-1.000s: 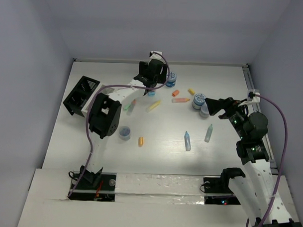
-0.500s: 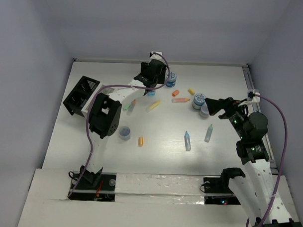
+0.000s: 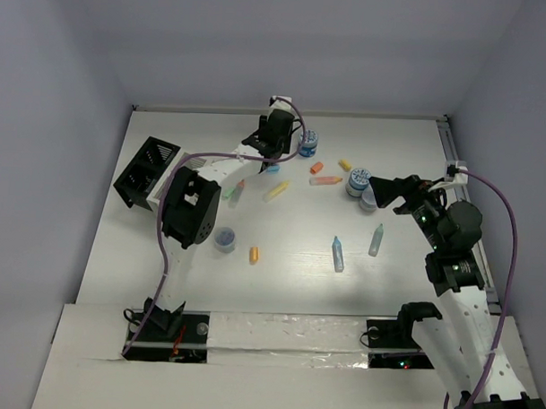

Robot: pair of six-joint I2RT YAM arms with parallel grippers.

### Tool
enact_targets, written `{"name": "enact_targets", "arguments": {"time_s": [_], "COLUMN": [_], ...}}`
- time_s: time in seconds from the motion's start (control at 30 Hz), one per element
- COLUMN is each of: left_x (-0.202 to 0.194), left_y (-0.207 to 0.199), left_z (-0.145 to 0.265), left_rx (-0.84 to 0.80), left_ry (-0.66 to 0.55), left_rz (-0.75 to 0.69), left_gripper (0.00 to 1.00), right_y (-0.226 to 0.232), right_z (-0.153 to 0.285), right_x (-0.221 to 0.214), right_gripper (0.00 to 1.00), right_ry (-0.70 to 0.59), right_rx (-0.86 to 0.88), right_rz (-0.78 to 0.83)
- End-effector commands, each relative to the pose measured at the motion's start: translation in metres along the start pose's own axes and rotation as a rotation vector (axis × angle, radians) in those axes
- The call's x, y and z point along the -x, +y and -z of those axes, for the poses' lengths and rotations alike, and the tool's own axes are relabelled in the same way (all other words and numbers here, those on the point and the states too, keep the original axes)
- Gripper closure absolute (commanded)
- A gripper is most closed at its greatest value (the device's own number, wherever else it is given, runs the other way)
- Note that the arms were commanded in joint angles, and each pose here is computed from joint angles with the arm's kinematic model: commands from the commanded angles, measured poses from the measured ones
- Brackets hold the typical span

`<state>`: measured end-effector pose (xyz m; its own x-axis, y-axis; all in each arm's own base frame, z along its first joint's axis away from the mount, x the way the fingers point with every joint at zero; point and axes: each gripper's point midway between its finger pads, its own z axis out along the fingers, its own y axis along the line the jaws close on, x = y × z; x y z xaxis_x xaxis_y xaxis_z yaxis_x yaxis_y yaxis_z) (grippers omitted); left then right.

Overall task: Sort the stationery into containers
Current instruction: Pick up the stationery from the center of the board.

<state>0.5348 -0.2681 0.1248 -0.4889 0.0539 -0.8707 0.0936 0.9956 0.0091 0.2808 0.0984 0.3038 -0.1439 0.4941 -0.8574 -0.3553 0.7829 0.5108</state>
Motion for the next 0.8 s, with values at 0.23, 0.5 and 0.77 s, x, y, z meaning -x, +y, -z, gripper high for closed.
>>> {"name": "enact_targets", "arguments": {"time_s": [0.23,0.5,0.77], "left_x": [0.065,0.198,0.209], "left_y": [0.004,0.042,0.183], "left_z": [0.038,0.138,0.187], "left_rx": [-0.037,-0.070,0.126], "left_ry": [-0.124,-0.364,-0.413], "left_rz": [0.066,0.150,0.294], "left_gripper": [0.94,0.94,0.92], "right_y": [0.007,0.005,0.007], "right_z": [0.000,0.001,0.004], "right_x": [0.010,0.010,0.012], "right_gripper": [0.00,0.00,0.00], "right_ry": [-0.029,-0.041,-0.051], "right_rx": [0.025,0.022,0.023], "right_rz": [0.013,0.016,0.023]}}
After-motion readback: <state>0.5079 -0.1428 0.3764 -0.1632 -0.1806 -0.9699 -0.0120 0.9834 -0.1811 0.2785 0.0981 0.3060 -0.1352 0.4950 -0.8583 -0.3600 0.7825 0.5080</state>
